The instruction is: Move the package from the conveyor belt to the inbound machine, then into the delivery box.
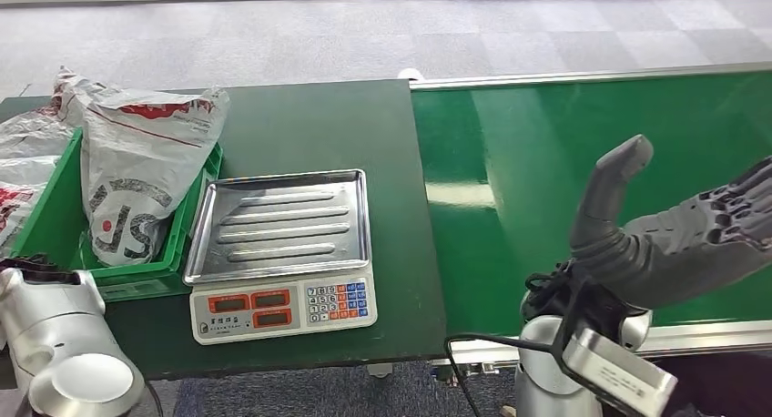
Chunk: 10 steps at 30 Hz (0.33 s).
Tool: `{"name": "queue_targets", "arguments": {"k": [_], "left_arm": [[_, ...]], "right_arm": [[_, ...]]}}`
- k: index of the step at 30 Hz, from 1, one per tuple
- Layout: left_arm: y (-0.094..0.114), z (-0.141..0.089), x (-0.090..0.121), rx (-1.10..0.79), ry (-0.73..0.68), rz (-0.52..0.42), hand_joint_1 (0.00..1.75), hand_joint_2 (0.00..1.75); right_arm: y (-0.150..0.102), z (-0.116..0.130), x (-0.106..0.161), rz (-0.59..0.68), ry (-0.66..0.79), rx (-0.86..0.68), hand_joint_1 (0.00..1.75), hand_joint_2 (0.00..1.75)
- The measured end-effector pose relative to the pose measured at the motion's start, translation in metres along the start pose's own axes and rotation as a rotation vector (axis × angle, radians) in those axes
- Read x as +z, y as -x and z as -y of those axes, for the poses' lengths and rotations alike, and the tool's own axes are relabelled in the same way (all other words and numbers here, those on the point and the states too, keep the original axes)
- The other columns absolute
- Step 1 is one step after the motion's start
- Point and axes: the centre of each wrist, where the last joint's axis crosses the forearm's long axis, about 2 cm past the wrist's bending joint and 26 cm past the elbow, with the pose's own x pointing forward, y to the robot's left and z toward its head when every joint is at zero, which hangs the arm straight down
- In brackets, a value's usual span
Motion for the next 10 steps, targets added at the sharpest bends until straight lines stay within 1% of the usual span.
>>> {"name": "queue_targets", "arguments": {"k": [2,3,5,7,9,10], "left_arm": [[-0.014,0.003,0.014,0.115,0.152,0.029,0.0,1.75],[-0.023,0.008,0.025,0.177,0.257,0.045,0.0,1.75],[-0.039,0.019,0.054,0.276,0.471,0.071,0.0,1.75],[-0.055,0.03,0.085,0.348,0.644,0.098,0.0,1.75],[-0.07,0.037,0.115,0.416,0.798,0.129,0.0,1.75],[-0.073,0.038,0.122,0.434,0.837,0.137,0.0,1.75]], "right_arm": [[0.001,0.002,0.01,-0.132,0.034,-0.078,0.0,0.44],[0.002,0.004,0.016,-0.195,0.042,-0.113,0.0,0.0],[0.003,0.008,0.025,-0.265,0.038,-0.154,0.0,0.87],[0.003,0.01,0.031,-0.29,0.027,-0.176,0.0,1.75],[0.002,0.013,0.037,-0.31,0.016,-0.204,0.0,1.75],[0.002,0.013,0.038,-0.316,0.014,-0.213,0.0,1.75]]}}
